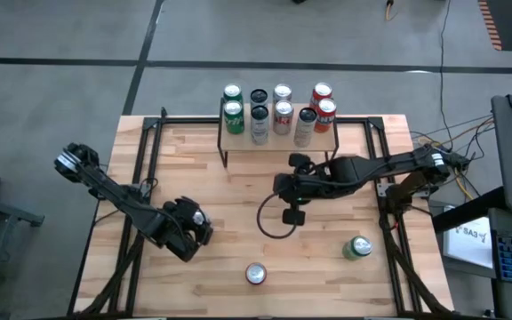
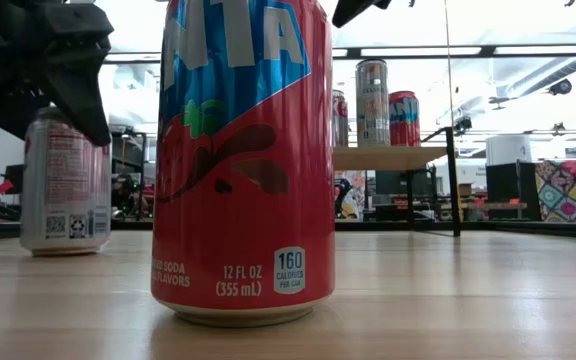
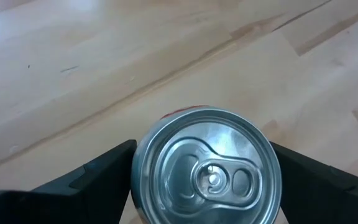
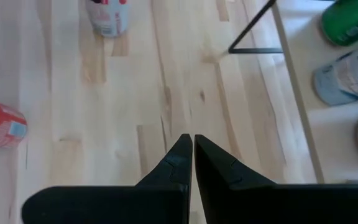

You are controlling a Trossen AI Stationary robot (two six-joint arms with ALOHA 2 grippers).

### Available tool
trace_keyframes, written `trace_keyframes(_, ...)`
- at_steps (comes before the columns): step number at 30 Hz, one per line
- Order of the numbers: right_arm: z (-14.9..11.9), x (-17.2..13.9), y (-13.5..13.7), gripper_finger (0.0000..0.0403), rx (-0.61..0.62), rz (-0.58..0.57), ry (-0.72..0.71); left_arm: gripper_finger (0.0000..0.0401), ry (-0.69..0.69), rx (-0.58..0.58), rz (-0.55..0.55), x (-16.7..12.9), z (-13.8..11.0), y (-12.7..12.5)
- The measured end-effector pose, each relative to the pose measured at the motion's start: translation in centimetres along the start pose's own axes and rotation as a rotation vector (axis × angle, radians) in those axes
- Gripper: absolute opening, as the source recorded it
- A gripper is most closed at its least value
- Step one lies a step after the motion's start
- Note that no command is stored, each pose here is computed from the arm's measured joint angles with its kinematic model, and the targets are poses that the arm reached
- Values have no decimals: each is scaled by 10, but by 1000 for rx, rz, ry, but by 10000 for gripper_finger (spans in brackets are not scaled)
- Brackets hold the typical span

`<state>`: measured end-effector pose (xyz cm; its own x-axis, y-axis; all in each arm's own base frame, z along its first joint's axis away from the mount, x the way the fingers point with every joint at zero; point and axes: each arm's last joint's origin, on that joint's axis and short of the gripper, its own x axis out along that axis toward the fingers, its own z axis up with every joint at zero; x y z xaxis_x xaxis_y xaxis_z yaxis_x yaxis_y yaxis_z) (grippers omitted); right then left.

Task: Place canned beverage on shelf
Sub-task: Put the white red soda can on the shelf aligned with the other white red soda cans

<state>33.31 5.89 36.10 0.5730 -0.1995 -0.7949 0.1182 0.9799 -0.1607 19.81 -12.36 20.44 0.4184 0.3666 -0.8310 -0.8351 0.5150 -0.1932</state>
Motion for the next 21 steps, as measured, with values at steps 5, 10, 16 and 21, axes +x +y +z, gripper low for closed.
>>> trace_keyframes(5, -5, 8, 6, 9, -12, 6, 6, 322, 16, 7, 0, -1, 0, -5)
trace_keyframes(10, -10, 16, 9, 9, -18, 6, 18, 322, 26, 24, -3, -2, 0, -10)
trace_keyframes(16, -15, 24, 14, 9, -21, 10, 17, 326, 24, 25, 3, 0, -2, -12)
trace_keyframes(21, -16, 24, 19, 9, -20, 17, 16, 338, 29, 19, 15, 3, -4, -13)
